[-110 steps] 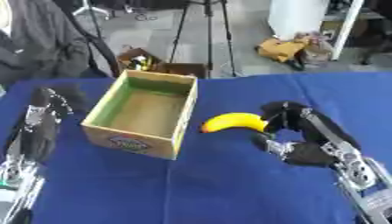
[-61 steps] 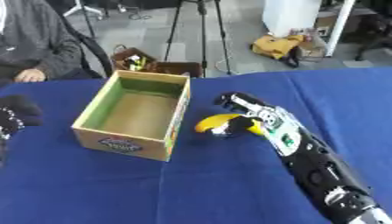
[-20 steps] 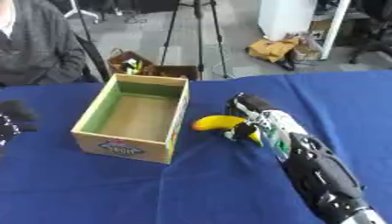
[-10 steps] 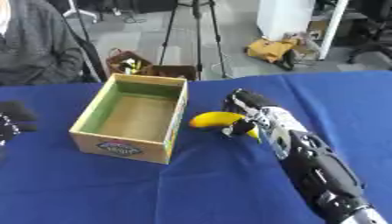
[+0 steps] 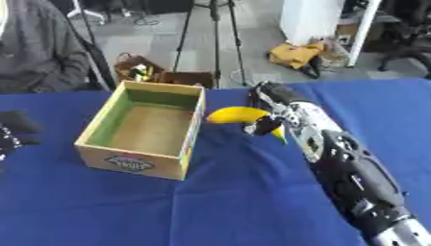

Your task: Pick up objects on the table and place them in the box.

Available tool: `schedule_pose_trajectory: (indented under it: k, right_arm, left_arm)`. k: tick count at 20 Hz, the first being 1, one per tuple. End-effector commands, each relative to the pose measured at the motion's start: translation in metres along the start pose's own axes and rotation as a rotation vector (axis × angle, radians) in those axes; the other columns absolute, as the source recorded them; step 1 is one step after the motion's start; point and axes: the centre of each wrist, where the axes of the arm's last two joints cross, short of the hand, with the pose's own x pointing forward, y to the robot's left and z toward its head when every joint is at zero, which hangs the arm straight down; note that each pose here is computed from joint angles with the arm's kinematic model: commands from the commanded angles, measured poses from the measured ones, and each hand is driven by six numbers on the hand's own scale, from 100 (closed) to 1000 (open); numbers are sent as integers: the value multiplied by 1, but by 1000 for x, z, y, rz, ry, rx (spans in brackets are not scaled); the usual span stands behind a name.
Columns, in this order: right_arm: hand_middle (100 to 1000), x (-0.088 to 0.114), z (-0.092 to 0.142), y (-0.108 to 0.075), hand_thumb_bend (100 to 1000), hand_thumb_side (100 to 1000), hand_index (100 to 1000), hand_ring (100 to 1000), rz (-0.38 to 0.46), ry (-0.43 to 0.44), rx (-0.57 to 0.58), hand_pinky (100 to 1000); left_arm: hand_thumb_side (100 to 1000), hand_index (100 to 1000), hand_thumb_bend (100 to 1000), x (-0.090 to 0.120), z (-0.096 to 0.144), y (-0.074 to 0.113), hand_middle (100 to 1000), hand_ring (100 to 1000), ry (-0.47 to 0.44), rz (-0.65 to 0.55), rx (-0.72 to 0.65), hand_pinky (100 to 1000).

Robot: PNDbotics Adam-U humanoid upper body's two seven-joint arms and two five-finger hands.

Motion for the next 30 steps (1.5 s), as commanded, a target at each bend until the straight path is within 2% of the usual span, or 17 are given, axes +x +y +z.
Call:
schedule_pose_trajectory:
  k: [1, 4, 8, 15, 18, 23, 24, 27, 30]
  right_arm:
    - [496, 4, -3, -34, 217, 196, 545, 486, 25, -18, -75, 584]
    - [499, 17, -11, -37, 218, 203, 548, 489, 32, -48, -71, 587]
    - [501, 34, -21, -31, 220, 207, 550, 492, 29, -90, -45, 590]
    - [503, 48, -24, -26, 219, 214, 552, 495, 53, -168, -11, 593]
    - [504, 62, -27, -27, 215, 218, 553, 498, 64, -222, -4, 597]
    - [504, 67, -28, -28, 215, 219, 553, 498, 66, -235, 1, 597]
    - [511, 69, -29, -25, 217, 229, 560, 507, 66, -243, 8, 603]
    - [514, 89, -34, -1, 221, 235, 564, 513, 64, -295, 84, 606]
    - [530, 96, -37, 17, 233, 251, 580, 534, 67, -307, 130, 614]
  left_arm:
    - [906, 766, 662, 8, -3, 7, 612, 700, -26, -29, -6, 662]
    - [905, 766, 665, 8, -3, 5, 612, 698, -27, -28, -18, 662]
    - [904, 765, 667, 10, -5, 0, 612, 696, -37, -19, -33, 662]
    - [903, 765, 672, 14, -10, -8, 611, 695, -61, 1, -60, 662]
    - [903, 765, 674, 15, -12, -11, 611, 695, -67, 9, -68, 662]
    - [903, 765, 674, 15, -12, -11, 611, 695, -69, 12, -70, 662]
    - [902, 764, 677, 16, -13, -12, 610, 694, -74, 14, -72, 661]
    - [902, 764, 680, 20, -17, -17, 609, 694, -93, 28, -86, 661]
    - [902, 764, 681, 22, -19, -19, 609, 694, -101, 33, -90, 661]
